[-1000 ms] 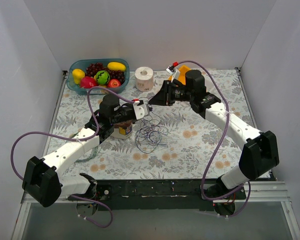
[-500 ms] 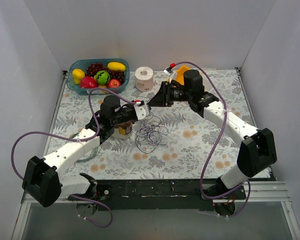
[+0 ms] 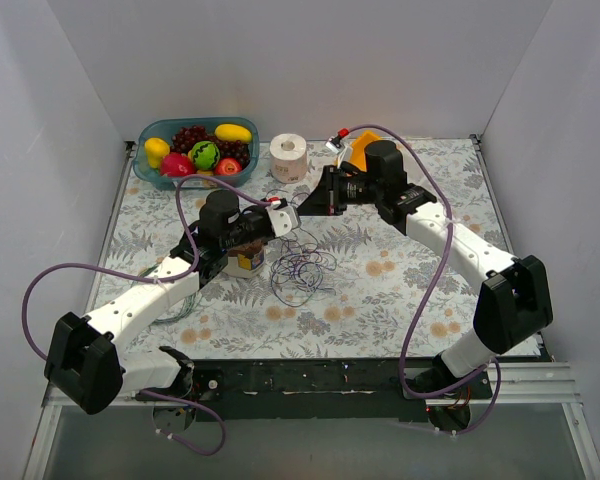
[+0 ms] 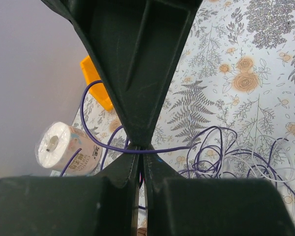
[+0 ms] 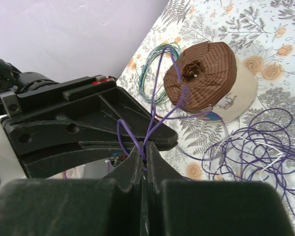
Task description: Untangle the cables
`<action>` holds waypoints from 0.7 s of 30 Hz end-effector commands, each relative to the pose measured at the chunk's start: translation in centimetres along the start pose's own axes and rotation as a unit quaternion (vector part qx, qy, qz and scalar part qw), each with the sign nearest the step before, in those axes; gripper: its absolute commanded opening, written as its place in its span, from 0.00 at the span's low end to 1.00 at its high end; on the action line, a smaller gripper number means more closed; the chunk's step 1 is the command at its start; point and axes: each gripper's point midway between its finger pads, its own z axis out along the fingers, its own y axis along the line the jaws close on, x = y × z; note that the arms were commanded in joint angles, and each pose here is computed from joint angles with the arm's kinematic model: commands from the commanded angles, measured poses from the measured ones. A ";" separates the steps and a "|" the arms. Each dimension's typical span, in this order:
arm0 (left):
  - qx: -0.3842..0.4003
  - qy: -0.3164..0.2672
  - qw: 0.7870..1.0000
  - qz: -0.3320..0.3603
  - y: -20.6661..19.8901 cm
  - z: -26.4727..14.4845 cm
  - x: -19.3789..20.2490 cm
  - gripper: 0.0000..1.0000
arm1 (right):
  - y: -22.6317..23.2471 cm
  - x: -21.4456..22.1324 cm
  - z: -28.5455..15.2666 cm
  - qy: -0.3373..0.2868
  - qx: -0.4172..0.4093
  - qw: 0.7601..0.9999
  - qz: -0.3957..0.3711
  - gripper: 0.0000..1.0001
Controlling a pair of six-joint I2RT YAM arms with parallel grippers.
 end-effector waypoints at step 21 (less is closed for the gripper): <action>-0.062 0.017 0.998 -0.008 0.8 -2.6 0.4 0.79 | -3.5 -13.4 -3.6 -0.100 0.096 0.983 -0.118 0.01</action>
